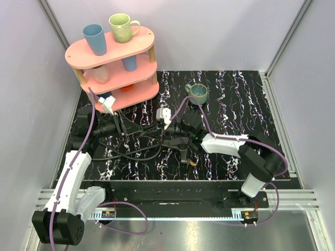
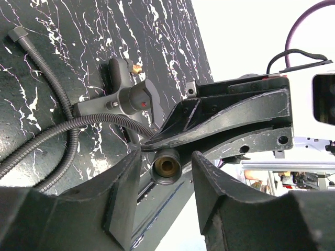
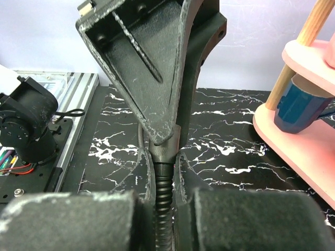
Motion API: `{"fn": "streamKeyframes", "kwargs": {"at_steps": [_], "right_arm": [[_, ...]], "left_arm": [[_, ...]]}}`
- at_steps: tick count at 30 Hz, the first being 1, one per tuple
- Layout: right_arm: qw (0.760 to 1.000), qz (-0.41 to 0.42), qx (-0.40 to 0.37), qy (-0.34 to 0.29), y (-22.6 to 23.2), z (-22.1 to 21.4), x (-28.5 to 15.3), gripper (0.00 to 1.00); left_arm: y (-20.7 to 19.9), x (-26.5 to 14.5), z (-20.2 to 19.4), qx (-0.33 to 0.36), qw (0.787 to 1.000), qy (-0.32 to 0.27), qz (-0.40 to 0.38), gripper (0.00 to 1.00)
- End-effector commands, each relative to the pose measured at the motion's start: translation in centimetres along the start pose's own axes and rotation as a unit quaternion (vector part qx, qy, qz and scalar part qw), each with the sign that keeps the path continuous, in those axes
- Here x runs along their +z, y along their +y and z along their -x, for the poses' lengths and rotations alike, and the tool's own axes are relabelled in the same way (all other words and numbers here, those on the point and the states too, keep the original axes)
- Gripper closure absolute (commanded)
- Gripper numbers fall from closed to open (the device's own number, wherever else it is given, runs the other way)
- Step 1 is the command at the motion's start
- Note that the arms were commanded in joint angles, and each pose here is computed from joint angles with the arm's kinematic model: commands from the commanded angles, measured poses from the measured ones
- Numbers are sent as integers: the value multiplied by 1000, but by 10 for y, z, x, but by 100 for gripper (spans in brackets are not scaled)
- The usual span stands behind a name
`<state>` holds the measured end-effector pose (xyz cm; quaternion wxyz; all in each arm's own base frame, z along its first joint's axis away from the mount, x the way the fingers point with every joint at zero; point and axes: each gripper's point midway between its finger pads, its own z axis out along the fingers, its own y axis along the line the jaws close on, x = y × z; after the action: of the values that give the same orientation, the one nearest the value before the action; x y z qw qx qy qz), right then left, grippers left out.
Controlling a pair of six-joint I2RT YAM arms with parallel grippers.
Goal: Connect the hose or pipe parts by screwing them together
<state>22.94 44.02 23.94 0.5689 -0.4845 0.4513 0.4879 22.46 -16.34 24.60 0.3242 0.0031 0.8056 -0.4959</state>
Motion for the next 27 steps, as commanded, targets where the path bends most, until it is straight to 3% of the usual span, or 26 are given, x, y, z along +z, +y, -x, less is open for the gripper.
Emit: {"fn": "streamKeyframes", "kwargs": {"at_steps": [1,15,17,21,27], "right_arm": [[999,-5,-35,-21,-6,31,-2,100],[999,-8,-28,-12,-13,30,4,100],[999,-23,-33,5,-21,22,4,100],[997,-58,-46,11,-51,31,-1,100],[990,-127,-62,-1,-111,55,-14,100]], "left_arm": [[-13,-5,18,42,999,-21,-7,52],[2,-6,4,42,999,-2,20,53],[-1,-7,7,48,999,-6,19,49],[-3,-17,20,82,995,-44,48,21],[1,-27,31,123,984,-95,85,26]]}}
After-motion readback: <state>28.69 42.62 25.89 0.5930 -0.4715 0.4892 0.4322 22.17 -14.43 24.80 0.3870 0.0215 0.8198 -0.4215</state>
